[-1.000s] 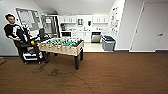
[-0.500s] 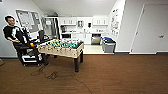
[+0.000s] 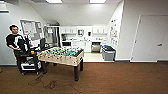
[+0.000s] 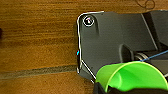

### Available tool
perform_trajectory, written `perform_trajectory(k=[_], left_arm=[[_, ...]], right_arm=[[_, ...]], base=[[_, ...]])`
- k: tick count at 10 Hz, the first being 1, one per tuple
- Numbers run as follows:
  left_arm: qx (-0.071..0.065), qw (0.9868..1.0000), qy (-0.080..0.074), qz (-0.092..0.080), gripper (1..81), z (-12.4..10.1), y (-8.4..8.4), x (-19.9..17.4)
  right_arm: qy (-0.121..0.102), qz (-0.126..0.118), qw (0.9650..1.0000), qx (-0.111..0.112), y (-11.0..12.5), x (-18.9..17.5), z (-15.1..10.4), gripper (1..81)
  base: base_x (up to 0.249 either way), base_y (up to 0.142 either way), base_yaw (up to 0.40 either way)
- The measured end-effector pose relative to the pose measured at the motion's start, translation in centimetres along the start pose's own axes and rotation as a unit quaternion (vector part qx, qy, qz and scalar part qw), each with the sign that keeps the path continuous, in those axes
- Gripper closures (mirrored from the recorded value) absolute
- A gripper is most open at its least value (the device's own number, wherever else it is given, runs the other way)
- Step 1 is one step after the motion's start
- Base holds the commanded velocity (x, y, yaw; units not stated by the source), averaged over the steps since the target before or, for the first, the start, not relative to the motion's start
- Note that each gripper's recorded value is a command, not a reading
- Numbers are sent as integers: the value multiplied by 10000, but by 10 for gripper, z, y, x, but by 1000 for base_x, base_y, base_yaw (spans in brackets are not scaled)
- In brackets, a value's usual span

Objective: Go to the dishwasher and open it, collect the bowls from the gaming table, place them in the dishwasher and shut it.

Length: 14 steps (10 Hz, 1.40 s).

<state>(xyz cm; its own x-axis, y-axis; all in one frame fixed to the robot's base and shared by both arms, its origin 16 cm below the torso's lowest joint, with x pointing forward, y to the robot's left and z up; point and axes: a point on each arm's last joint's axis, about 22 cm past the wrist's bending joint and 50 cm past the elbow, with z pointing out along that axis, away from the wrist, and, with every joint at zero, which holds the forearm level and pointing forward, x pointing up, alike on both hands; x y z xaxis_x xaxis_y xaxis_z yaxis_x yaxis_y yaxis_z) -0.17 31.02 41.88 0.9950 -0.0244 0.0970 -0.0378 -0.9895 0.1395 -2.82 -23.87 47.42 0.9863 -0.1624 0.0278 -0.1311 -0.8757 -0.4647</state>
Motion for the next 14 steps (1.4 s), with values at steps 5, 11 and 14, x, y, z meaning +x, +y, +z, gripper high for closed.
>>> perform_trajectory(k=[5, 11, 14], left_arm=[[0, 10000, 2, 2, 811, 0, 0, -4], [-11, 10000, -35, -2, 811, 1, 2, -6], [-37, 9993, -358, -48, 811, 2, 5, -34]], right_arm=[[-13, -3, 10000, -8, 2, -6, 0, 811], [-43, -5, 10000, -16, 1, -8, 1, 811], [-331, 133, 9993, -90, 8, -32, 0, 811]], base=[[159, 0, 0], [168, 0, 0], [171, 0, 0]])
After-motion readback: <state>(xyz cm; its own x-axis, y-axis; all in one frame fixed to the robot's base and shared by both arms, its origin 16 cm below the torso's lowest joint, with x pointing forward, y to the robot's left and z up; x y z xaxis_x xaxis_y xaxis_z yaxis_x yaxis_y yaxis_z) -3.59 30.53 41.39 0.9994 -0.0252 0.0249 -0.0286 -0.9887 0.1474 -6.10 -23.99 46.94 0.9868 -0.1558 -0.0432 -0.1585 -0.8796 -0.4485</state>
